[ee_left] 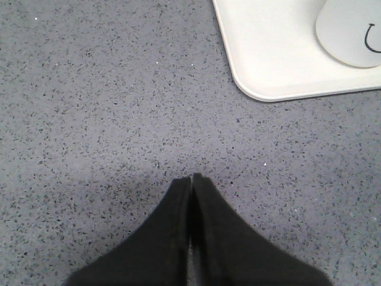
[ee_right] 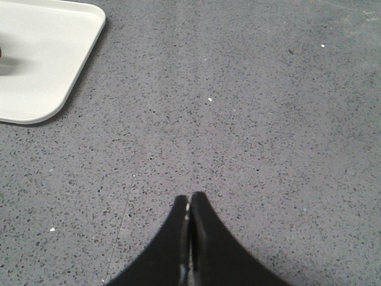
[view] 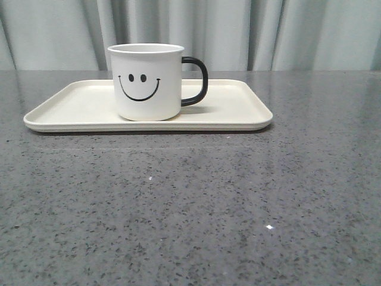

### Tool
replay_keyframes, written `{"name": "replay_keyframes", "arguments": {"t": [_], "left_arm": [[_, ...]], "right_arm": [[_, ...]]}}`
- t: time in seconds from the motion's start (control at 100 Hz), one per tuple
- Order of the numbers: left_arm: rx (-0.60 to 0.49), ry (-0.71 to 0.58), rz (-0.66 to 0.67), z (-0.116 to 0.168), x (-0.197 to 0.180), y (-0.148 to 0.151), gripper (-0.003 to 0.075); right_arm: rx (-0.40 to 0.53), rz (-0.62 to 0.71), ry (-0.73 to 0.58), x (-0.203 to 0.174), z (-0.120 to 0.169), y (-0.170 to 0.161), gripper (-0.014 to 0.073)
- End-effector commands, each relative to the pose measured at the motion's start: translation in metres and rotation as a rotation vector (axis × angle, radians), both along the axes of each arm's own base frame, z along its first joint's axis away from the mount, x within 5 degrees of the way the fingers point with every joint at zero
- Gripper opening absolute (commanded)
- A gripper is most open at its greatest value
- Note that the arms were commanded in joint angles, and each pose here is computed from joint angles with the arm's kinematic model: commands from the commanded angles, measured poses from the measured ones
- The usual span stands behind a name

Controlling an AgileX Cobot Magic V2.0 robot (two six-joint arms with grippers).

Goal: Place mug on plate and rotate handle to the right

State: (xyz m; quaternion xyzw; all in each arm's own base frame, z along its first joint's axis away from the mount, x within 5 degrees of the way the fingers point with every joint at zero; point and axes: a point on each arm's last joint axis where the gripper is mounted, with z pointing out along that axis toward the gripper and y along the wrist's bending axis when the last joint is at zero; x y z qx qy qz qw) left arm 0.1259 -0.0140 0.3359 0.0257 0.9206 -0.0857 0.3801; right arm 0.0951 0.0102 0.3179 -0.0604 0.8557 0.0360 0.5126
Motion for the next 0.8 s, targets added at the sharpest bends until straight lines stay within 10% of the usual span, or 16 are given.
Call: {"name": "replay_keyframes", "arguments": {"t": [0.0, 0.38, 0.79], "left_arm": [[-0.022, -0.088, 0.014, 0.013, 0.003, 0.0, -0.002], [-0.022, -0.358, 0.097, 0.008, 0.005, 0.006, -0.002], [0.004, -0.587, 0.199, -0.066, -0.031, 0.014, -0.002]], "right_arm": [[0.003, -0.019, -0.084, 0.002, 0.013, -0.001, -0.0066], [0.003, -0.019, -0.084, 0.002, 0.013, -0.001, -0.0066], [0.003, -0.019, -0.084, 0.002, 0.013, -0.001, -0.0066]]}}
